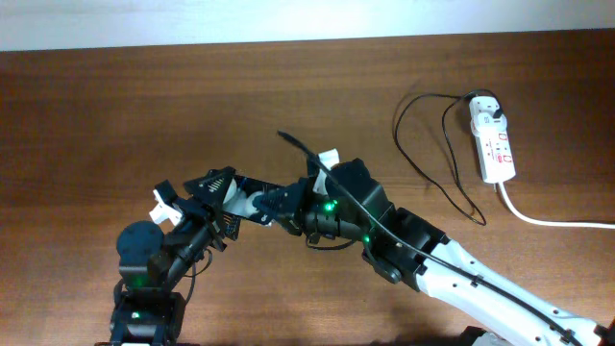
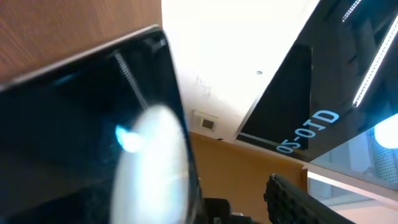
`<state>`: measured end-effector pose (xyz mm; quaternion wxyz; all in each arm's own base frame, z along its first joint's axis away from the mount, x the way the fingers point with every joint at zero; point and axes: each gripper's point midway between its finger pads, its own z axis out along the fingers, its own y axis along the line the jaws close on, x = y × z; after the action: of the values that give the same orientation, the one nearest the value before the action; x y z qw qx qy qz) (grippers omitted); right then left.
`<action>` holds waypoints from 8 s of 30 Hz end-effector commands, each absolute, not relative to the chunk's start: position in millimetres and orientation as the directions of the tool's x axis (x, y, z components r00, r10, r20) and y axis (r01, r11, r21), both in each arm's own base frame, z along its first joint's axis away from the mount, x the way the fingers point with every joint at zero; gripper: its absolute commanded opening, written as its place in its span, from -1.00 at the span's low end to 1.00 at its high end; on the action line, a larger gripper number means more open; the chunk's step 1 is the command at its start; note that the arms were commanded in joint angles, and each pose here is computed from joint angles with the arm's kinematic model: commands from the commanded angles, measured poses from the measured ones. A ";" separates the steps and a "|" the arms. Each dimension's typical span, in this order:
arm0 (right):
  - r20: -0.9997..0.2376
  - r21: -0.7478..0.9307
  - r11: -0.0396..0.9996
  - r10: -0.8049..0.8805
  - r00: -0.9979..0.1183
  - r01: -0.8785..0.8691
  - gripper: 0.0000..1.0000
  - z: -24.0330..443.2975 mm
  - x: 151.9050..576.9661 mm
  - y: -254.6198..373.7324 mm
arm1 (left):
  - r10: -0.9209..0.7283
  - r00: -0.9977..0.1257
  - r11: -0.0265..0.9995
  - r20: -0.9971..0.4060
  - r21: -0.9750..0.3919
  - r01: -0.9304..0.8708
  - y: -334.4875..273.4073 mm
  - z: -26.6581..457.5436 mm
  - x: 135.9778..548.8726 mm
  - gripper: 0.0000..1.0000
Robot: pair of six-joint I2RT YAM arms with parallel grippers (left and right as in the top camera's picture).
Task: Plug charger to phone and switch on socket
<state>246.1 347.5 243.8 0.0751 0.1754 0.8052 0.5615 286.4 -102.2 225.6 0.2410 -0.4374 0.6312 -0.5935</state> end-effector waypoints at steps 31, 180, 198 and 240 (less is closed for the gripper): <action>-0.192 0.717 0.695 0.280 -0.941 0.060 0.16 171.7 236.4 299.9 | -0.837 -0.547 0.246 -0.018 -0.906 -0.346 -94.0 162.4 268.9 -1.00; -0.196 0.023 0.994 -0.099 -0.976 -0.105 -0.07 -51.7 486.0 136.5 | 0.101 -0.960 0.345 0.260 -0.914 -0.211 -242.5 130.6 280.6 -1.00; -0.269 0.096 0.995 0.024 -0.963 -0.002 -0.92 63.7 484.1 137.8 | 0.101 -0.961 0.344 0.256 -0.915 -0.208 -242.6 130.6 281.1 -1.00; -0.472 0.261 0.874 -0.255 -0.844 -0.410 -0.92 234.7 276.0 242.1 | -0.283 -0.954 0.086 -0.098 -0.993 0.076 -188.2 233.0 430.3 -1.00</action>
<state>280.8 244.8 220.2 0.1957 -0.1814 0.9476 0.1759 424.6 -203.1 223.6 0.1099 -0.0799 0.7276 -0.6724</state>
